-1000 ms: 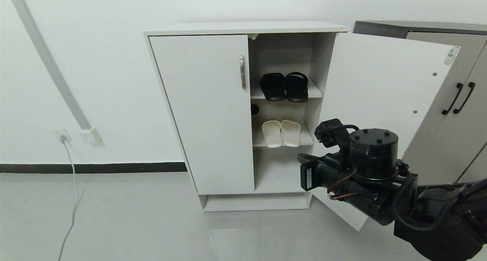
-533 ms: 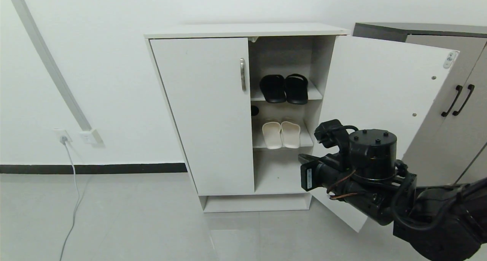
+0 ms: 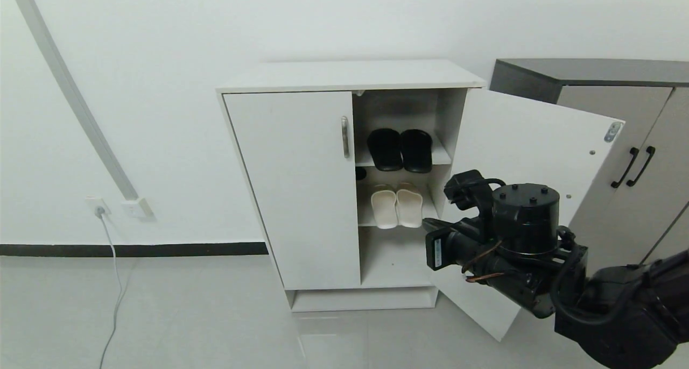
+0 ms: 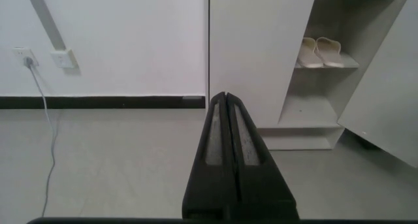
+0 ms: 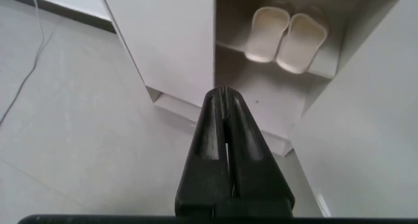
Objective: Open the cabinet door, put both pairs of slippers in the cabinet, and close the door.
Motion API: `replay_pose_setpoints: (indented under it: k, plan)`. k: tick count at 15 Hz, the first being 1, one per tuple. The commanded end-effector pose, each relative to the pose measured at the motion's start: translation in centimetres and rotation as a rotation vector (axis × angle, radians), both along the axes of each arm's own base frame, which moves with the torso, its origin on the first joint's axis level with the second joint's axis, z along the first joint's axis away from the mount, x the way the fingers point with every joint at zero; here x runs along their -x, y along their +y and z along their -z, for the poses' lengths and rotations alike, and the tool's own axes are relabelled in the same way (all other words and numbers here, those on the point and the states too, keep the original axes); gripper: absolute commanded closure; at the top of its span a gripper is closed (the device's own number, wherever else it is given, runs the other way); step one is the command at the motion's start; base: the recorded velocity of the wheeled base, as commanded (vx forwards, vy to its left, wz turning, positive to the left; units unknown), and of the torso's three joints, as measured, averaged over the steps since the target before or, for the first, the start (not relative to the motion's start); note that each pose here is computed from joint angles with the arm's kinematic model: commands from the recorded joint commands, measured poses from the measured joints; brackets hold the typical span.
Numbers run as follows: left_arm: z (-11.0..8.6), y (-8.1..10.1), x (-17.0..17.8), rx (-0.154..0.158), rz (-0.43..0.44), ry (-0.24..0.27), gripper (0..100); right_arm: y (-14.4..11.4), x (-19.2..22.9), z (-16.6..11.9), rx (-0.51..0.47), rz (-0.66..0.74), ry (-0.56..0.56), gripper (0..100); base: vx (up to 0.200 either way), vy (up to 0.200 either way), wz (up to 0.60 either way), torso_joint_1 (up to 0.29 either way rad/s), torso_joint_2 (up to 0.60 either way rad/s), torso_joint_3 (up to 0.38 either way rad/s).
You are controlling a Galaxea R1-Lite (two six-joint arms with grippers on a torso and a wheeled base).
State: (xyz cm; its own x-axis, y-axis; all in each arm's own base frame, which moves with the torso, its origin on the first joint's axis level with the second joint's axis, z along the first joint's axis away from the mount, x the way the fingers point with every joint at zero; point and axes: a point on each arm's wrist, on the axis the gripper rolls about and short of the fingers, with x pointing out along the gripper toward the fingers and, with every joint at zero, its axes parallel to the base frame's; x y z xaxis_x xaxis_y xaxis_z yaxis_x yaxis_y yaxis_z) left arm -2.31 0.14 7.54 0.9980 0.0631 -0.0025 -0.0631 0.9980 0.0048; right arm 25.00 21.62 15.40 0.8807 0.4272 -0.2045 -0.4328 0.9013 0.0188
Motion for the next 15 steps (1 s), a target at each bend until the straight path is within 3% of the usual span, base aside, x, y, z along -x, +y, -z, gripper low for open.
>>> replay_pose_setpoints:
  k: [1,15]
  plan:
    - [0.01,-0.01,-0.01,0.000,0.002,0.002,100,0.04,0.05,0.03,0.000,-0.002,0.001,100,0.000,0.000,0.00,0.119,-0.47,-0.349]
    - [0.01,-0.01,-0.01,0.000,0.002,0.002,100,-0.08,0.03,0.23,0.008,0.000,0.005,100,0.000,0.000,0.00,0.168,-0.49,-0.321]
